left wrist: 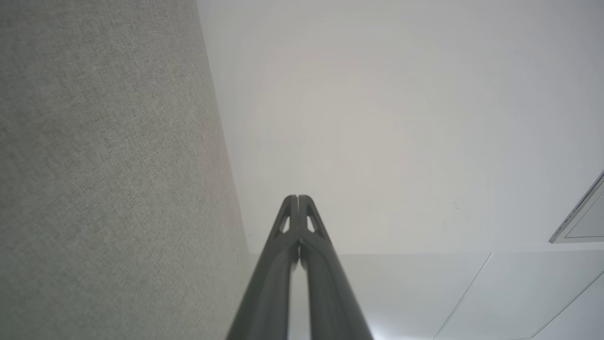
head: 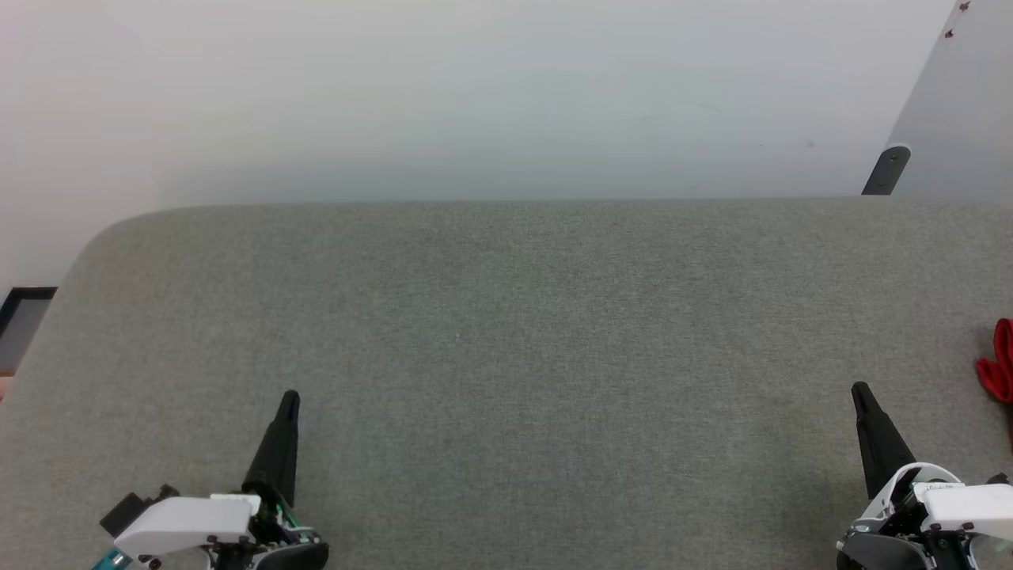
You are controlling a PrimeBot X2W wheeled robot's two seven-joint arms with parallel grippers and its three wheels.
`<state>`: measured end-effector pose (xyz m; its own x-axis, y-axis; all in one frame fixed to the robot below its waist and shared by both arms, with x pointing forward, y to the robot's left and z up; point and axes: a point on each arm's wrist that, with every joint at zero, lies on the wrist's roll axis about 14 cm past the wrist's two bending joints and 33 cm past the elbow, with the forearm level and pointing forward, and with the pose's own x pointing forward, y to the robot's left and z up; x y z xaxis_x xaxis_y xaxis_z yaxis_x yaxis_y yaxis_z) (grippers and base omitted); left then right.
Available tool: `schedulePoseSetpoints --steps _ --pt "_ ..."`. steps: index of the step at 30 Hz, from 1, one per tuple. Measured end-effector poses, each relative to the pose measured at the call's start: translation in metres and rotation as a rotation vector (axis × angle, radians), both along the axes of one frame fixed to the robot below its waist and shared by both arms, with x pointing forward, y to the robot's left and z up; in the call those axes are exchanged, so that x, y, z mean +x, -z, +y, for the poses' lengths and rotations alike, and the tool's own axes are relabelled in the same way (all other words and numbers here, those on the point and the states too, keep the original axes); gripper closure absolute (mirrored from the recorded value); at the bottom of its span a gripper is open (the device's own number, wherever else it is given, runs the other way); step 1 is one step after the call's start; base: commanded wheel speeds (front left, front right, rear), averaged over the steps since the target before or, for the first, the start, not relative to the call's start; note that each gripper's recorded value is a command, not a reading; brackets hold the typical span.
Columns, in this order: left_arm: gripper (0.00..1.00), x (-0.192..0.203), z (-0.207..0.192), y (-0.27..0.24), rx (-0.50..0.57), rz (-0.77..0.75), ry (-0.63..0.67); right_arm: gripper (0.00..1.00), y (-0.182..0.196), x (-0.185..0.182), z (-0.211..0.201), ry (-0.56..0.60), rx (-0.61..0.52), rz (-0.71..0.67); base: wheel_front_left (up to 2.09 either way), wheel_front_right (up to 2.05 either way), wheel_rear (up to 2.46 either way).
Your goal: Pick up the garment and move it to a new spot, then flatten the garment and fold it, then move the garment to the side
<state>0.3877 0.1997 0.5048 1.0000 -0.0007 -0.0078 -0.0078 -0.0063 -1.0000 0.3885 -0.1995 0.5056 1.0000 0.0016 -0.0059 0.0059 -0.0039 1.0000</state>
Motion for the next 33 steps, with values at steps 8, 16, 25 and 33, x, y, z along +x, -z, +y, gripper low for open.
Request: schedulePoseSetpoints --steps 8,16,25,33 --pt "1.0 0.0 0.0002 0.0 0.001 0.0 -0.001 1.0 0.0001 0.0 -0.0002 0.001 0.0 0.0 0.0 0.0 0.0" --pt "1.0 0.0 0.0004 0.0 0.001 0.0 -0.001 1.0 0.0001 0.0 -0.0004 0.001 -0.002 0.0 0.0 0.0 0.0" --pt "1.0 0.0 0.0001 0.0 -0.001 0.0 0.0 1.0 0.0001 0.0 -0.0005 0.002 -0.001 0.0 0.0 0.0 0.0" --pt "1.0 0.0 0.0002 0.0 0.0 0.0 0.0 1.0 0.0001 -0.0001 -0.0003 0.0 0.0 0.0 0.0 0.0 0.0"
